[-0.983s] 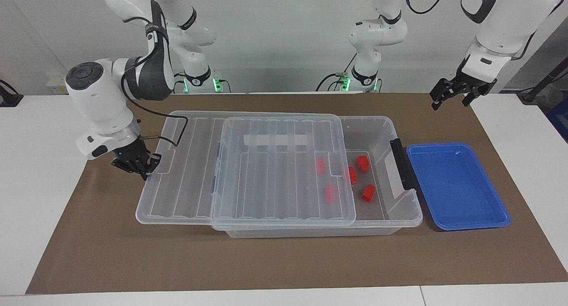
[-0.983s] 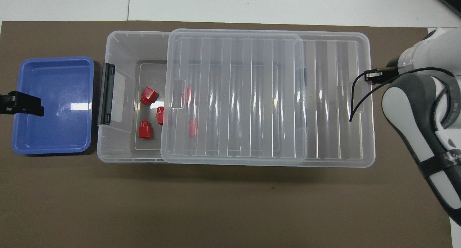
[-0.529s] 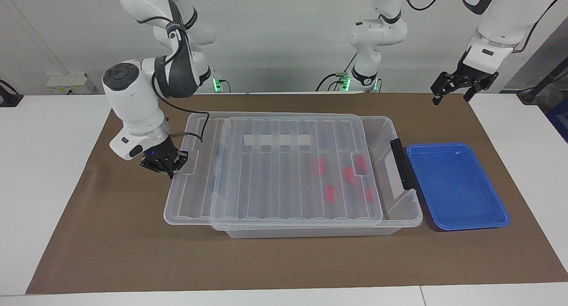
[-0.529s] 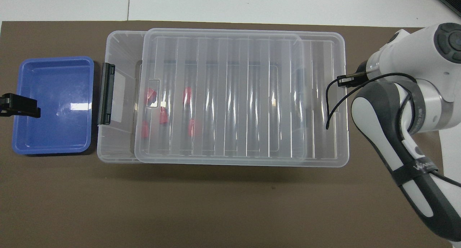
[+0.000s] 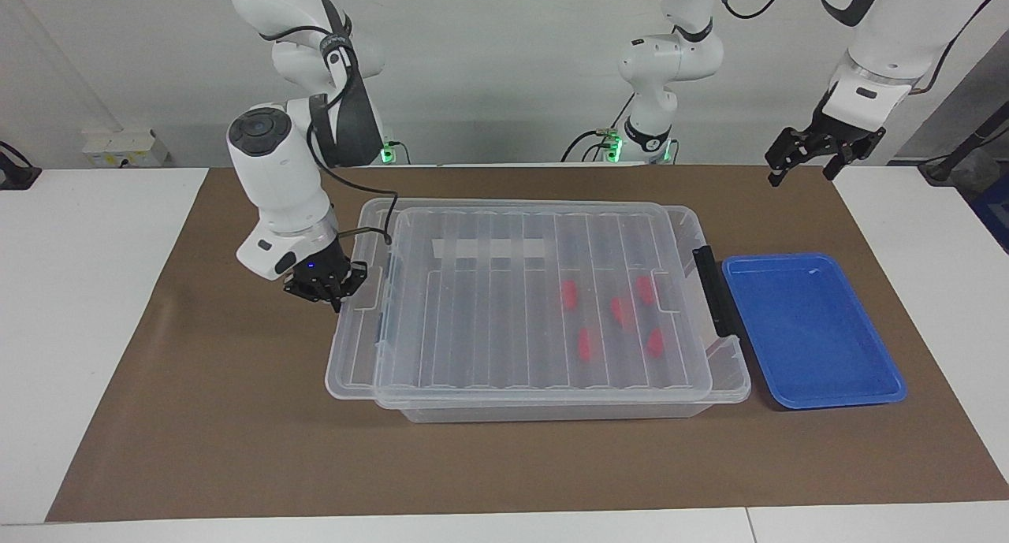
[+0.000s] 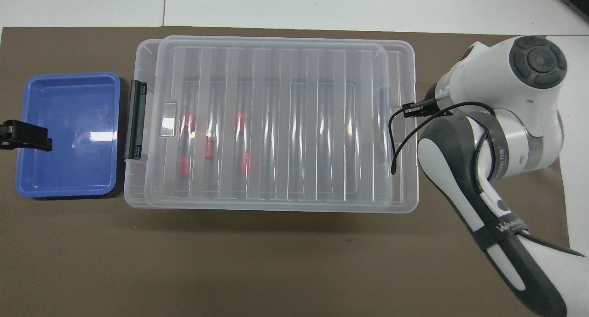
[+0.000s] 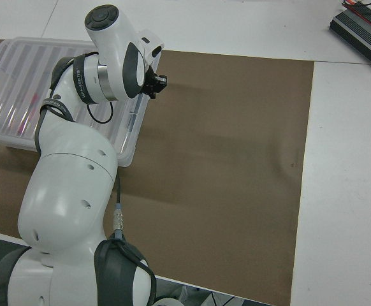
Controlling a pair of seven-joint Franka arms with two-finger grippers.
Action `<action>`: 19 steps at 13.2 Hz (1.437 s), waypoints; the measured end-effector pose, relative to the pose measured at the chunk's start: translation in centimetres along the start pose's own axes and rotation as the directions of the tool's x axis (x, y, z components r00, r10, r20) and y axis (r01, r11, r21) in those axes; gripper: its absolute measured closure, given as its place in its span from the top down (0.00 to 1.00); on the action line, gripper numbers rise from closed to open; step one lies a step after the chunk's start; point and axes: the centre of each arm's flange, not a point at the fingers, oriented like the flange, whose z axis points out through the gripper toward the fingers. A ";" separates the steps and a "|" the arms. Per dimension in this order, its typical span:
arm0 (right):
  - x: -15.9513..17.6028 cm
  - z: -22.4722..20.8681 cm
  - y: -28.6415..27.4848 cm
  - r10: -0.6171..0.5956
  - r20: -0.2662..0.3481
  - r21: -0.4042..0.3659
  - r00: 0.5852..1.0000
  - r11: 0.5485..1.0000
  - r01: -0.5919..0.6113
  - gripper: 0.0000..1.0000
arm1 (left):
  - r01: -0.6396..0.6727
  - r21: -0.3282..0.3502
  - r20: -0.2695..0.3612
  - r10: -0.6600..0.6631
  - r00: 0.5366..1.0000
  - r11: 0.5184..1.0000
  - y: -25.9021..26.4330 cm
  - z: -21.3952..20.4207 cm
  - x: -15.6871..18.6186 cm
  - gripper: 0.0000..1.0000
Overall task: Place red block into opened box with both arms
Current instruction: 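Push the clear lid with the right gripper toward the left arm to close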
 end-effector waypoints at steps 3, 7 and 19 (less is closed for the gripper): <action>0.0 -0.1 -0.2 0.004 -0.001 0.009 1.000 1.000 -0.004 0.01 | -0.011 0.000 -0.003 0.011 1.000 1.000 0.6 0.0 0.0 1.00; -0.1 -0.2 -1.5 -0.006 0.003 0.029 1.000 1.000 0.006 0.01 | -0.013 -0.003 0.015 0.014 1.000 1.000 0.7 1.1 1.5 1.00; -0.7 -1.6 -1.3 0.044 0.018 0.035 0.999 0.998 -0.045 0.01 | -0.015 -0.009 0.066 0.016 0.998 1.000 0.8 -0.1 4.2 1.00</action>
